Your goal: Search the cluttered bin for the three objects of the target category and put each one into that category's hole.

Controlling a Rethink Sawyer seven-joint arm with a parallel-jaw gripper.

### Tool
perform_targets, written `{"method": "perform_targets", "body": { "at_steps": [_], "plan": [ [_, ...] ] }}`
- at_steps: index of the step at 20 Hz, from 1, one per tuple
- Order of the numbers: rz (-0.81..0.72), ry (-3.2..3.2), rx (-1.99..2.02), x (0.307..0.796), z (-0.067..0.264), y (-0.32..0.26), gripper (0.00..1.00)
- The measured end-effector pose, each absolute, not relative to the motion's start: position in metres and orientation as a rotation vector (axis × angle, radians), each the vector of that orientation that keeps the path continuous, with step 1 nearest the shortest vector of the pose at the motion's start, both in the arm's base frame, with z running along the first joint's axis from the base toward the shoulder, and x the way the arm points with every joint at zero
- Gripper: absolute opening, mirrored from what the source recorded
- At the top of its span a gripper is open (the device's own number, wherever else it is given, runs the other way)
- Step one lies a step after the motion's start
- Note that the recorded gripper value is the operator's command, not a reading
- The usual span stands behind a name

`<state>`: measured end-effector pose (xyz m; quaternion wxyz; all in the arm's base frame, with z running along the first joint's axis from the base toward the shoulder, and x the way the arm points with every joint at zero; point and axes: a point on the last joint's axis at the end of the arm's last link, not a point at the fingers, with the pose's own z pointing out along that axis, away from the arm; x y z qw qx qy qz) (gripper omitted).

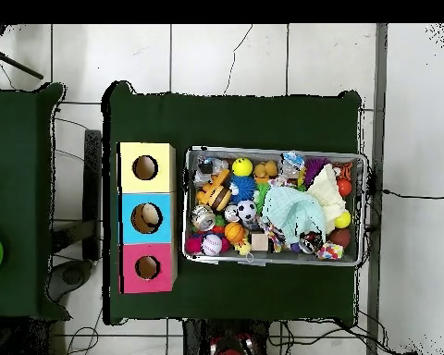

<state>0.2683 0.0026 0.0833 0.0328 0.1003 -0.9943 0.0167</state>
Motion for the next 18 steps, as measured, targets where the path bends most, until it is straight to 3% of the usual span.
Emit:
{"method": "perform_targets", "body": {
  "at_steps": [6,18],
  "plan": [
    [0.036,-2.948,0.268,0.267,0.096,0.013,0.0],
    [-0.016,-2.915,0.392,0.283,0.077,0.033,0.0]
  ]
}}
